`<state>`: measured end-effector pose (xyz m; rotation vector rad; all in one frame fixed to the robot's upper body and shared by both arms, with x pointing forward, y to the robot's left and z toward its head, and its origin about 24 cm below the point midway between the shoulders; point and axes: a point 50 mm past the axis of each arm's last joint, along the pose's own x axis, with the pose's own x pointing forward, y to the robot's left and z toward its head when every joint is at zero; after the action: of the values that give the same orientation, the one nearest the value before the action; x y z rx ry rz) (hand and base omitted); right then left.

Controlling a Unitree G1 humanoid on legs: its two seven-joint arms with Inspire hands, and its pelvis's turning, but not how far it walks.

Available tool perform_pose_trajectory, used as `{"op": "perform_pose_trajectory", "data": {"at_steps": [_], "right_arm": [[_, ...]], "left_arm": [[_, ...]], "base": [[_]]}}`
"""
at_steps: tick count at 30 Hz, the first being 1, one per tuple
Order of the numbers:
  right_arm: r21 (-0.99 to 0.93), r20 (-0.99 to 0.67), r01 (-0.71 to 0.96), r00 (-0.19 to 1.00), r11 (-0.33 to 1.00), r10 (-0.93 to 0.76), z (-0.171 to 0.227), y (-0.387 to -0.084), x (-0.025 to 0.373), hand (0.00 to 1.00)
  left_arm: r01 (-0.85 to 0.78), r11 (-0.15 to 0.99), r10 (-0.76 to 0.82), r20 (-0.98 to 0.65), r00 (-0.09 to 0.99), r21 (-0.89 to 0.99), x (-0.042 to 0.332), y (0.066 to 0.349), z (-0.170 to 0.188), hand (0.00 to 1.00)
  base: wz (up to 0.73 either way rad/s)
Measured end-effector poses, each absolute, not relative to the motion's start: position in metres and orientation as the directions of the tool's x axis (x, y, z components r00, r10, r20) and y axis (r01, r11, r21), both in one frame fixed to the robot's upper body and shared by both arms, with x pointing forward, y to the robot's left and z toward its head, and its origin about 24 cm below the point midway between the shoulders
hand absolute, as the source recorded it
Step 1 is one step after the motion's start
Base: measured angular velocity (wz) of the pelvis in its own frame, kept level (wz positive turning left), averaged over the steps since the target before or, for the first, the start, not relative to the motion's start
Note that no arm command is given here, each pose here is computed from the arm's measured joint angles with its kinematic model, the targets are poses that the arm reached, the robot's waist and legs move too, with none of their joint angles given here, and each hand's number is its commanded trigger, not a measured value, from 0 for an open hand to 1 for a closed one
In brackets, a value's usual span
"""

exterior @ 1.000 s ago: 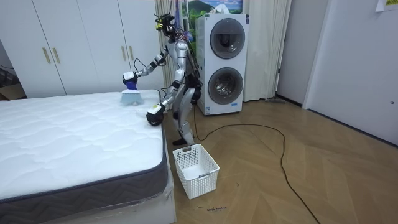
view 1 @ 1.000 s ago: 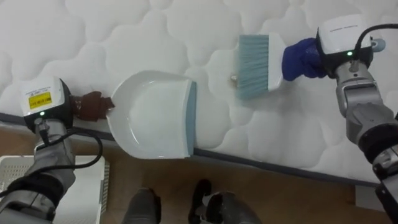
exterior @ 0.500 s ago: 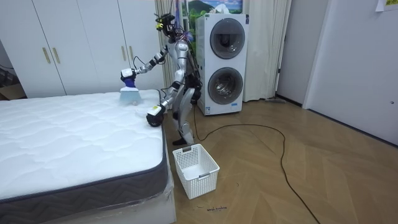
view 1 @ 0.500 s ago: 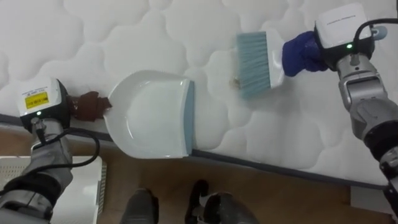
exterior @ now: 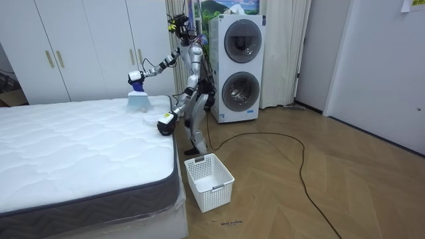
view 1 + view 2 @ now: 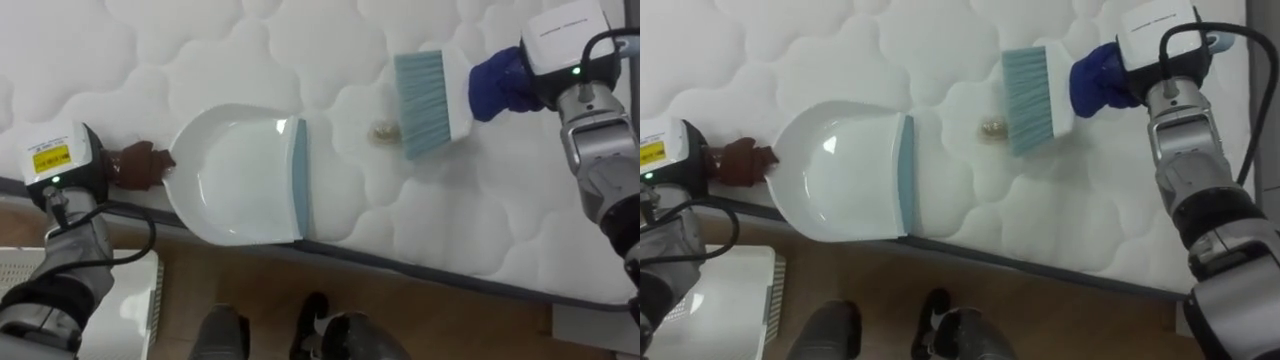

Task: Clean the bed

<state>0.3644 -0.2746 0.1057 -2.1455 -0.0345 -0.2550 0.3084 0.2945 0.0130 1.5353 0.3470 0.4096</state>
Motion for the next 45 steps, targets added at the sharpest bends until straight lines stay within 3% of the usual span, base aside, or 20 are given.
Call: {"op": "perform_pose_trajectory", "data": {"at_steps": [24, 45], "right_arm": [[-0.785, 0.203, 0.113, 0.976, -0.609, -0.081, 0.113, -0.289, 0.361, 1.0], [-0.765, 0.144, 0.079, 0.988, -0.64, -0.051, 0.096, -0.285, 0.355, 1.0]], "left_arm": [[-0.007, 0.003, 0.483, 0.005, 0.875, 1.0, 0.307, 0.298, 0.012, 1.0], [-0.049, 0.118, 0.547, -0.024, 0.837, 0.992, 0.305, 0.299, 0.009, 1.0]], "base": [[-0.01], [-0.02]]}}
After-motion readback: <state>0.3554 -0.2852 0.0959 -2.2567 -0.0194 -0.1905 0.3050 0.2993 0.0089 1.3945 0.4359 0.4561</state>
